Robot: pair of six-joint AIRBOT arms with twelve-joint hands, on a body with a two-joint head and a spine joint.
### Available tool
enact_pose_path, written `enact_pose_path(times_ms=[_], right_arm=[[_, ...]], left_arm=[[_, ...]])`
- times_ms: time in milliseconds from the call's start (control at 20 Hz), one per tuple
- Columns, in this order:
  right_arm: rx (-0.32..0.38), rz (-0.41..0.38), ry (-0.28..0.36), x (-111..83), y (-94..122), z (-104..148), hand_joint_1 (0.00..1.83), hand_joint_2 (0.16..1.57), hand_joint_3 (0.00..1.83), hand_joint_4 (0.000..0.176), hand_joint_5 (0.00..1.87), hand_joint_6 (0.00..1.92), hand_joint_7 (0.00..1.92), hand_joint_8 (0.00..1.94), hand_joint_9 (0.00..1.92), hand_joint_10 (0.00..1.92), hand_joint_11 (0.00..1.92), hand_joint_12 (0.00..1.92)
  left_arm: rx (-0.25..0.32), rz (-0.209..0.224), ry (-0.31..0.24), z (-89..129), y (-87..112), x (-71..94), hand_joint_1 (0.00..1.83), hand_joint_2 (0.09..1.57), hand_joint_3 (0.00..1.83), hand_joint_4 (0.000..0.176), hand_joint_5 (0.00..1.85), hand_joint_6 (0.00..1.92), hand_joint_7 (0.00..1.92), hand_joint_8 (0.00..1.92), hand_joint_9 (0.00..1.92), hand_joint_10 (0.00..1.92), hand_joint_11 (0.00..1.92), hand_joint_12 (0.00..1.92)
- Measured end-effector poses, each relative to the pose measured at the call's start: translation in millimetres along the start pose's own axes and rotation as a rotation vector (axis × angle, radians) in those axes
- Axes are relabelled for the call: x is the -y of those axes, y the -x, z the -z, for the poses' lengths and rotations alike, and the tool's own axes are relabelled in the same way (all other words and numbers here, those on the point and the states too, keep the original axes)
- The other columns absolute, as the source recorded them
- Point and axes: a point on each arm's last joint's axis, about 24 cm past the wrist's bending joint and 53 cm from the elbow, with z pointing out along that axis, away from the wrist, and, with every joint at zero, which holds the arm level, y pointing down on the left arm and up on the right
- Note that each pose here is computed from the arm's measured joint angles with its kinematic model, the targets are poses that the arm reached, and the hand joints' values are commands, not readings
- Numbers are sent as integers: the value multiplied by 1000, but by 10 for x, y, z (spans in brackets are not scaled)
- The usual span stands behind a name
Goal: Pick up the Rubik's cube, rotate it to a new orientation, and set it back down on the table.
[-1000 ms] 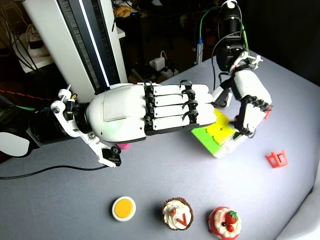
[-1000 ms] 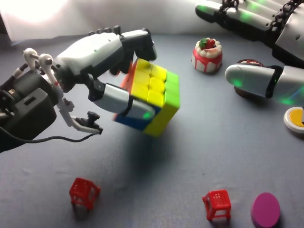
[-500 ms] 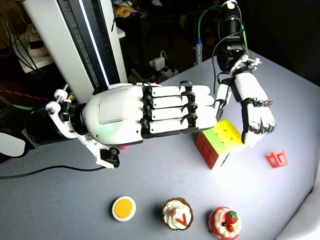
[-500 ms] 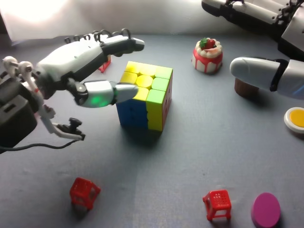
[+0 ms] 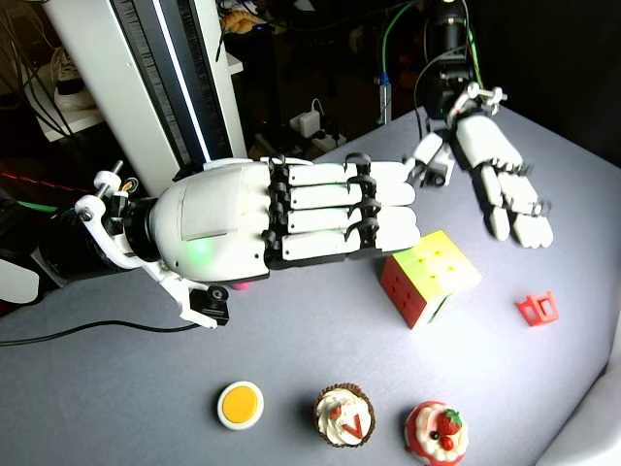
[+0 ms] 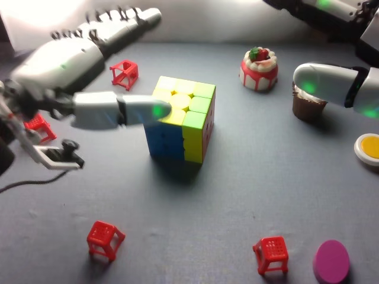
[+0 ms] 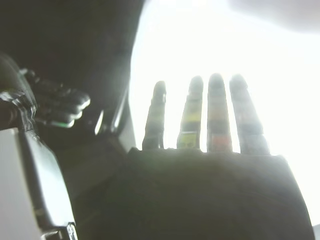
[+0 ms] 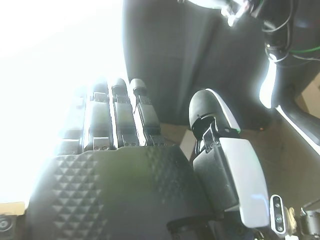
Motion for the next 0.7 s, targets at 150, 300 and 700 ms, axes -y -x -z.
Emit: enact_pose_path(times_ms=[150,300,700], right_arm=[[27,-16,-28,40,93,42,0,1340,0,0,42,0,0,0,0,0,0,0],[41,-23,-49,85,140,87,0,1321,0,0,31,0,0,0,0,0,0,0],[124,-66,-26,-20,301,174,0,1343,18,0,67,12,52,11,81,22,8,4]], left_arm=[[62,-46,-75,111,203,238,0,947,23,149,0,0,0,0,0,0,0,0],[75,-69,-89,193,254,280,0,951,21,173,0,0,0,0,0,0,0,0],[160,-102,-120,503,537,478,0,1031,0,176,0,0,0,0,0,0,0,0]])
